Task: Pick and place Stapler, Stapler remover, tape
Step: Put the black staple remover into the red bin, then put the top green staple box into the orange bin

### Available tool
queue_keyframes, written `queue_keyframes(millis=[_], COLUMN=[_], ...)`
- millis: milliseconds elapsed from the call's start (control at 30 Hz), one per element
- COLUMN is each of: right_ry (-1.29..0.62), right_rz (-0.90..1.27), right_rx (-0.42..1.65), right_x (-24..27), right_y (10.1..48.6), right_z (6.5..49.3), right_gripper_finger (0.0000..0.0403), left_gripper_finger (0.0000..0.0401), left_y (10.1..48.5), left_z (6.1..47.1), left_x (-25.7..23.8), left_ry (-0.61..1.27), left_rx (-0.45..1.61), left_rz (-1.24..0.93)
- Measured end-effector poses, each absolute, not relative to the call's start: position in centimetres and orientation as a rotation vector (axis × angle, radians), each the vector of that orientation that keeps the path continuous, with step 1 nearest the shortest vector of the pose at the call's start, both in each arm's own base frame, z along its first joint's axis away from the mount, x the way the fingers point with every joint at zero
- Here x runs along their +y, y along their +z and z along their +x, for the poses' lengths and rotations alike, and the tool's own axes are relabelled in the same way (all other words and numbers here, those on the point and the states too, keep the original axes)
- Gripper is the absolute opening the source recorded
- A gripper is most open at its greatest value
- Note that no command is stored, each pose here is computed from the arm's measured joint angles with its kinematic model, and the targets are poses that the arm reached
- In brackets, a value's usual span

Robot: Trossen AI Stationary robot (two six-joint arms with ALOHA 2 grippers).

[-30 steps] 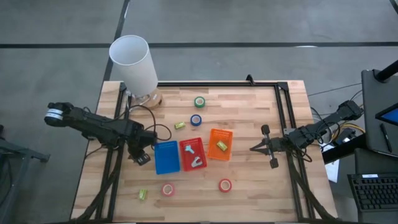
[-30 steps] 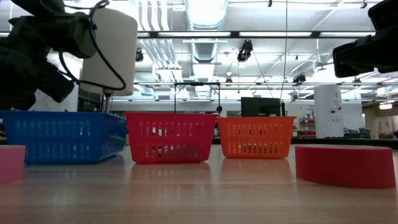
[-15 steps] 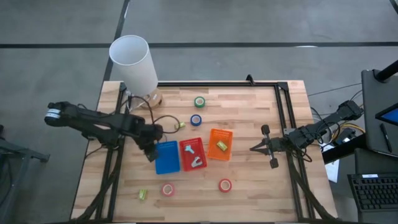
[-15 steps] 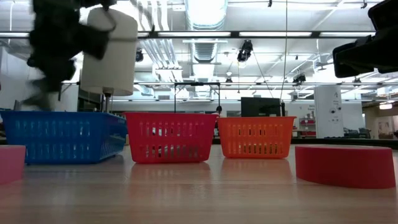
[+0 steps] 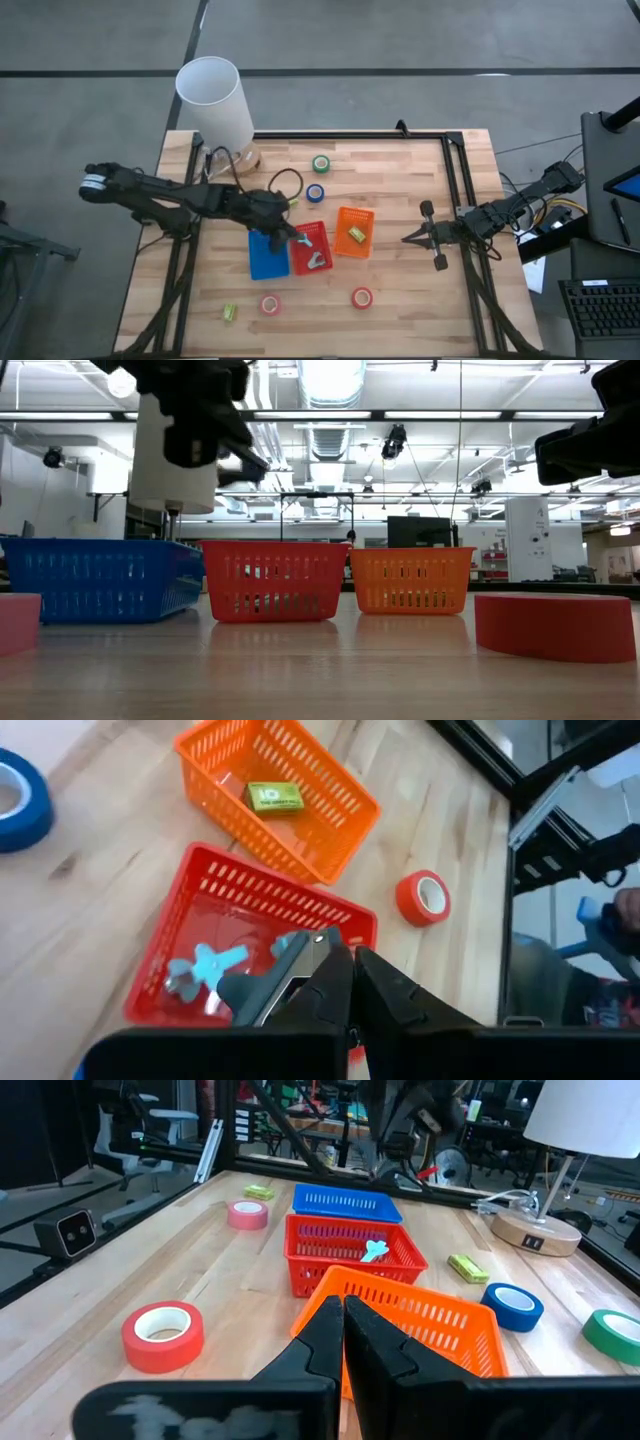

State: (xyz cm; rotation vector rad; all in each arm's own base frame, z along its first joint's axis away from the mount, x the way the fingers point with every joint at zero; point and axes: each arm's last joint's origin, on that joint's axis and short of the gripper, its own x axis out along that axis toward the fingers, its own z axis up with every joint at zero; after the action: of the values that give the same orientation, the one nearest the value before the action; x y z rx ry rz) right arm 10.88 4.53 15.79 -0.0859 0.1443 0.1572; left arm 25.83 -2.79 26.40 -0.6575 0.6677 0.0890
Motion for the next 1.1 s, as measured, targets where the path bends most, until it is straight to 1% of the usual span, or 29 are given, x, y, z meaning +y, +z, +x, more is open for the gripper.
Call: queue_keyframes(millis=[167,367,500,700,767,833,933,1000,1100], right_ry=[0.157,0.157,0.157,0.157,0.157,0.156,0.157,0.157,0.156], right_rz=[-0.086,-0.087,-0.088,-0.086,-0.077,-0.074,-0.075,-0.074,-0.07], right_rx=[0.145,0.148,0.151,0.156,0.159,0.161,0.162,0.162,0.163], right_x=[4.5,4.5,4.5,4.5,4.5,4.5,4.5,4.5,4.5], right_y=[15.8,15.7,15.7,15.7,15.6,15.6,15.6,15.6,15.6], right_z=[10.9,10.9,10.9,10.9,10.9,10.9,10.9,10.9,10.8], right_gripper_finger=[0.0008,0.0008,0.0008,0.0008,0.0008,0.0008,0.0008,0.0008,0.0008], left_gripper_finger=[0.0015,0.0019,0.0049,0.0117,0.0131,0.0137,0.0137,0.0138,0.0138], left_y=[23.7,22.2,22.1,22.6,23.3,24.1,25.3,25.9,26.0], left_z=[28.2,29.7,30.0,29.8,29.4,28.8,27.8,27.0,26.1], left_x=[-3.1,-3.4,-3.5,-3.4,-3.5,-3.4,-2.6,-1.7,-0.5], left_ry=[0.072,0.053,0.049,0.068,0.029,0.027,0.109,0.201,0.311], left_rx=[0.727,0.768,0.767,0.751,0.746,0.721,0.682,0.664,0.674], left_rz=[-0.666,-0.705,-0.709,-0.763,-0.749,-0.721,-0.68,-0.655,-0.626])
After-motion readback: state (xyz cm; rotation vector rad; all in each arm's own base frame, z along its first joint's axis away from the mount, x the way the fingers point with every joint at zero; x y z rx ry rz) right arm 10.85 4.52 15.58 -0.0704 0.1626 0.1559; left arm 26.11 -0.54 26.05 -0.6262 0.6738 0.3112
